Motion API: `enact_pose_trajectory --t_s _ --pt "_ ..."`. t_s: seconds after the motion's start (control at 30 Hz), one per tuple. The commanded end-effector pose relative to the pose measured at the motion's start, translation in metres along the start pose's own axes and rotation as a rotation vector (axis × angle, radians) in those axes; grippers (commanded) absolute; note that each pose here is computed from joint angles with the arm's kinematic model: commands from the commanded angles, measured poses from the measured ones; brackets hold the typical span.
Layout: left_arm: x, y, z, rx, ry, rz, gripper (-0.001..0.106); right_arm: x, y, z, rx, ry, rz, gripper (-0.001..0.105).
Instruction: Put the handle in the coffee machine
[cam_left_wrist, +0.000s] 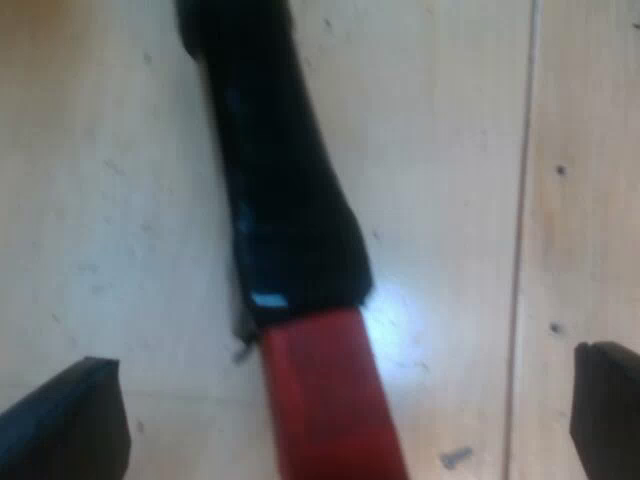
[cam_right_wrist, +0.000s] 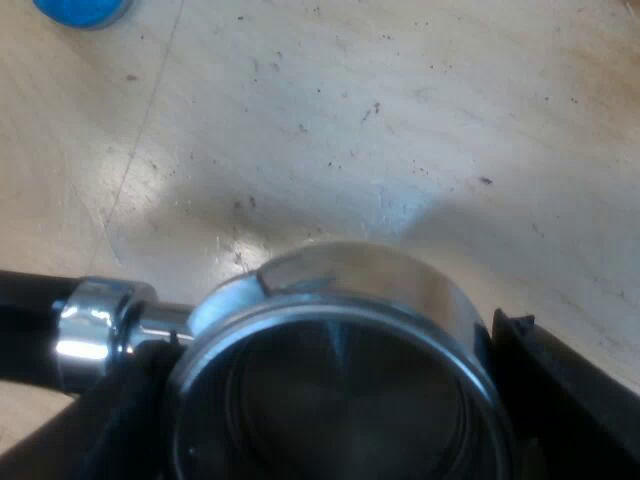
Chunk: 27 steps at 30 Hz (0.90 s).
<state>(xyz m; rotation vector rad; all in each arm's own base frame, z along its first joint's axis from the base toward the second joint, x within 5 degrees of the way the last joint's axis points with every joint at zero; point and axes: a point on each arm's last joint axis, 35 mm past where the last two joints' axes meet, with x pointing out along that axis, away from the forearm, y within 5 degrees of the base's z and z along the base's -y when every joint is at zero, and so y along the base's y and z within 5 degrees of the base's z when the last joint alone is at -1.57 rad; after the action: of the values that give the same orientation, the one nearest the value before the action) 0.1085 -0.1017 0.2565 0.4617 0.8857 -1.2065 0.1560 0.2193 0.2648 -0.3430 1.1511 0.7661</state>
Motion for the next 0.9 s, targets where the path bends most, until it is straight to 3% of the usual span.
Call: enact_pose_trajectory --t_s 0.03,0.17,0.63,0.8,0.9 --pt "0.001 0.003 0.006 0.033 -0.023 0.016 0.091 -0.007 0.001 0.006 0.022 -0.040 0.016 0.000" --pt "0.008 0.008 0.006 0.046 0.017 0.037 0.091 -0.007 0.001 0.006 0.044 -0.040 0.017 0.000" --pt "0.025 0.020 0.011 0.122 0.051 0.050 0.090 -0.007 0.001 0.006 0.064 -0.040 0.017 0.000" --pt "0.025 0.020 0.011 0.125 0.048 0.055 0.080 -0.007 0.001 0.006 0.064 -0.040 0.017 0.000" --pt "0.025 0.020 0.011 0.125 0.049 0.057 0.065 -0.007 0.001 0.006 0.066 -0.040 0.017 0.000"
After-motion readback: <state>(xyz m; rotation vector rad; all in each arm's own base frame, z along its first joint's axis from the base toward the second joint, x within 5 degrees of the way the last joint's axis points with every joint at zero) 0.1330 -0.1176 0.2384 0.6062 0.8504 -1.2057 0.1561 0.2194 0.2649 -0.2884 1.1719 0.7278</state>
